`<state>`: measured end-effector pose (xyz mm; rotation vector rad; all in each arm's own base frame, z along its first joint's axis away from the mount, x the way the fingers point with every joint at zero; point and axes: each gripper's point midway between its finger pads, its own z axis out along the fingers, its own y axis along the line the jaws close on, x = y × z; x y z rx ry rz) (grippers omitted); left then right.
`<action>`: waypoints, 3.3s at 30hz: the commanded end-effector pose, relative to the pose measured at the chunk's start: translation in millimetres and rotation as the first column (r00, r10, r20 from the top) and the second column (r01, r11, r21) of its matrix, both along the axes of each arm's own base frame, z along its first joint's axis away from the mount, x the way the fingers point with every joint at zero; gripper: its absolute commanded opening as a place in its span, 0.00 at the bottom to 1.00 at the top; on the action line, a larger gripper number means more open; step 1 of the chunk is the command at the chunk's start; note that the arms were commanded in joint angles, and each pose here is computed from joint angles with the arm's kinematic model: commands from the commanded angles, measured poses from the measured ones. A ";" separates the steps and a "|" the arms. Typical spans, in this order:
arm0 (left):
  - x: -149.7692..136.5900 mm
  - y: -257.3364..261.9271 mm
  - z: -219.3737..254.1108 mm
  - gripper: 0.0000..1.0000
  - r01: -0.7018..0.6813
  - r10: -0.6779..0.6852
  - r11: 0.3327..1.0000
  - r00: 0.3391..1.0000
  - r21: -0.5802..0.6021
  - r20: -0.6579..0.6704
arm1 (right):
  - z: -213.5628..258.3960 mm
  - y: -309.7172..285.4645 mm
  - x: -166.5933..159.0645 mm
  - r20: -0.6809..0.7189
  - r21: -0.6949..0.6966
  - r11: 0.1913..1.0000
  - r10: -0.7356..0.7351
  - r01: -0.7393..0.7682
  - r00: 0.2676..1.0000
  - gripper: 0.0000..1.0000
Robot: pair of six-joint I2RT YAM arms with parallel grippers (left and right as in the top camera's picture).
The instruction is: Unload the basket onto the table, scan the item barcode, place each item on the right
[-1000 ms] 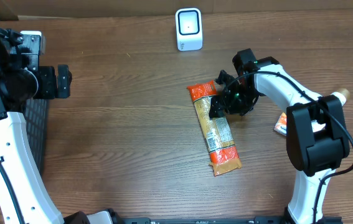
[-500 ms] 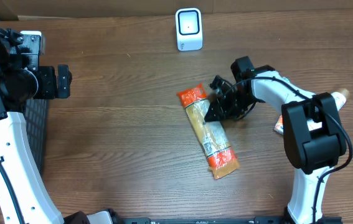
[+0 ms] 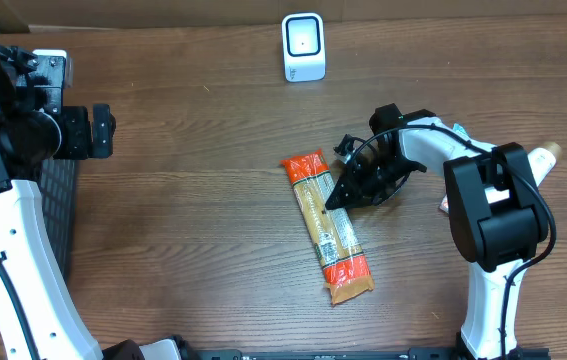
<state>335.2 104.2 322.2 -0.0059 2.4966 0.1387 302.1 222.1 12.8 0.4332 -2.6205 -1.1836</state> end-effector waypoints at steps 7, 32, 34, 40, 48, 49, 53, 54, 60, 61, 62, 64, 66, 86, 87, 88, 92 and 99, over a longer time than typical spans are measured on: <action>1.1 2.6 -1.8 1.00 0.003 -0.003 1.000 1.000 0.010 -0.006 | 105.0 7.7 33.3 0.038 0.341 0.933 -0.131 0.110 0.991 0.04; 1.1 2.6 -1.8 1.00 0.003 -0.003 1.000 1.000 0.010 -0.006 | 227.5 -16.5 69.2 0.134 0.473 0.859 -0.288 0.194 0.948 0.04; 1.1 2.6 -1.8 1.00 0.003 -0.003 1.000 1.000 0.010 -0.006 | 207.3 -26.3 87.3 0.215 0.277 0.921 -0.336 0.273 0.917 0.04; 1.1 2.6 -1.8 1.00 0.003 -0.003 1.000 1.000 0.010 -0.006 | 209.7 -43.2 125.4 0.533 -0.082 0.914 -0.297 0.398 0.792 0.04; 1.1 2.6 -1.8 1.00 0.003 -0.003 1.000 1.000 0.010 -0.006 | 255.7 -21.4 194.7 0.932 -0.333 0.777 0.187 0.534 0.309 0.04; 1.1 2.6 -1.8 1.00 0.003 -0.003 1.000 1.000 0.010 -0.006 | 261.9 -10.7 200.8 0.936 -0.345 0.781 0.250 0.520 0.246 0.04; 1.1 2.6 -1.8 1.00 0.003 -0.003 1.000 1.000 0.010 -0.006 | 271.2 25.0 224.2 0.896 -0.410 0.798 0.443 0.442 0.032 0.04; 1.1 2.6 -1.8 1.00 0.003 -0.003 1.000 1.000 0.010 -0.006 | 272.4 29.6 231.9 0.888 -0.408 0.795 0.459 0.449 -0.007 0.04; 1.1 2.6 -1.8 1.00 0.003 -0.003 1.000 1.000 0.010 -0.006 | 257.0 38.2 279.0 0.792 -0.436 0.728 0.590 0.529 -0.160 0.04; 1.1 2.6 -1.8 1.00 0.002 -0.002 1.000 1.000 0.010 -0.006 | 254.3 38.5 286.4 0.762 -0.446 0.710 0.620 0.546 -0.184 0.04; 1.1 2.6 -1.8 1.00 0.002 -0.002 1.000 1.000 0.010 -0.006 | 251.4 38.9 292.8 0.732 -0.456 0.690 0.650 0.562 -0.205 0.04; 1.1 2.6 -1.8 1.00 0.003 -0.003 1.000 1.000 0.010 -0.006 | 245.4 41.5 305.2 0.669 -0.465 0.657 0.700 0.593 -0.250 0.04; 1.1 2.6 -1.8 1.00 0.003 -0.003 1.000 1.000 0.010 -0.006 | 237.5 46.2 313.3 0.614 -0.478 0.635 0.735 0.606 -0.286 0.04; 1.1 2.6 -1.8 1.00 0.003 -0.003 1.000 1.000 0.010 -0.006 | 242.2 95.3 307.6 0.502 -0.444 0.669 0.737 0.596 -0.453 0.04; 1.1 2.6 -1.8 1.00 0.003 -0.003 1.000 1.000 0.010 -0.006 | 242.4 98.8 305.8 0.502 -0.444 0.672 0.734 0.593 -0.457 0.04; 1.1 2.6 -1.8 1.00 0.003 -0.003 1.000 1.000 0.010 -0.006 | 242.5 99.9 305.2 0.502 -0.443 0.674 0.733 0.591 -0.459 0.04; 1.1 2.6 -1.8 1.00 0.003 -0.003 1.000 1.000 0.010 -0.006 | 240.0 102.0 304.0 0.502 -0.452 0.673 0.734 0.585 -0.457 0.04; 1.1 2.6 -1.8 1.00 0.003 -0.003 1.000 1.000 0.010 -0.006 | 231.9 101.3 303.8 0.501 -0.482 0.660 0.747 0.576 -0.438 0.04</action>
